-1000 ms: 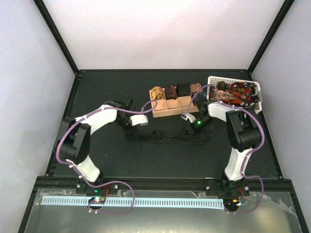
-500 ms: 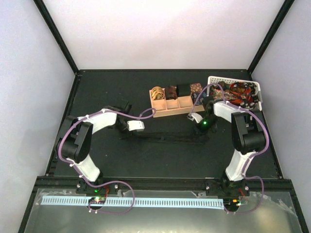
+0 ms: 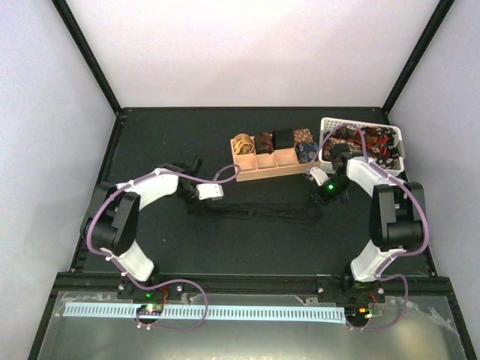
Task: Roll the ties
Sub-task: Adjust the tie at the center of the board.
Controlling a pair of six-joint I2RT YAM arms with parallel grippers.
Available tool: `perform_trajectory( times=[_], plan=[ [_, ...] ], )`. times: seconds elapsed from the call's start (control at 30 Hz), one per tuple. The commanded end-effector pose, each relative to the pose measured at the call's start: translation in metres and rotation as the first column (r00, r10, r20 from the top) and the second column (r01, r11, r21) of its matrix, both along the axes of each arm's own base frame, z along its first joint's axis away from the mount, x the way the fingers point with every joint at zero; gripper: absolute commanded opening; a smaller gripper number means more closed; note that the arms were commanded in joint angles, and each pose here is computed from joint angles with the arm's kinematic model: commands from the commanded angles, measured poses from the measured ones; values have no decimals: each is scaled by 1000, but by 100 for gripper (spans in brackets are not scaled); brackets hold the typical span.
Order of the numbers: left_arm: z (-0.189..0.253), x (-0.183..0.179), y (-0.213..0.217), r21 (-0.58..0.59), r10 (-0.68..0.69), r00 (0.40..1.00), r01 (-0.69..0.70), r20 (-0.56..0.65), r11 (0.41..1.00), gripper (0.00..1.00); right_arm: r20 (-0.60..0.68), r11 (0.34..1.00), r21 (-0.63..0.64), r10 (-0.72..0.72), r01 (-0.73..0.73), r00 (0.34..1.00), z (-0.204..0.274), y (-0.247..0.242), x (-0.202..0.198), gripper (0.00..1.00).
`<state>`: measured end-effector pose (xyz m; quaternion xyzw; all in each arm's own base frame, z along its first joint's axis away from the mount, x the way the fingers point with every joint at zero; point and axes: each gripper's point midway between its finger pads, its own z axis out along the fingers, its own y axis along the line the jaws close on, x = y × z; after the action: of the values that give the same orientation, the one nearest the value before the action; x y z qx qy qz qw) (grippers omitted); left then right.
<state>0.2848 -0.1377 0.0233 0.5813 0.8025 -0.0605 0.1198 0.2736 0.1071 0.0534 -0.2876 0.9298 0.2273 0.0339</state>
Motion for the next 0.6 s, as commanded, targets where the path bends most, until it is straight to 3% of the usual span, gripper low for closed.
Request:
perform_trajectory(
  times=[0.0,0.13,0.4,0.57],
  plan=[
    [17,8,-6,-49,-2,998,5,56,999,50,87,992,-127,-6,17,996,-6,-25,6,34],
    [21,11,-7,-57,4,997,0,71,998,53,133,983,-181,-14,39,991,-14,-34,12,45],
    [28,15,-8,-75,28,995,-21,96,997,57,173,960,-280,55,-4,983,-39,-41,11,43],
    [44,24,-10,-121,77,984,-58,161,991,63,148,950,-306,111,-61,983,-53,-41,0,27]
  ],
)
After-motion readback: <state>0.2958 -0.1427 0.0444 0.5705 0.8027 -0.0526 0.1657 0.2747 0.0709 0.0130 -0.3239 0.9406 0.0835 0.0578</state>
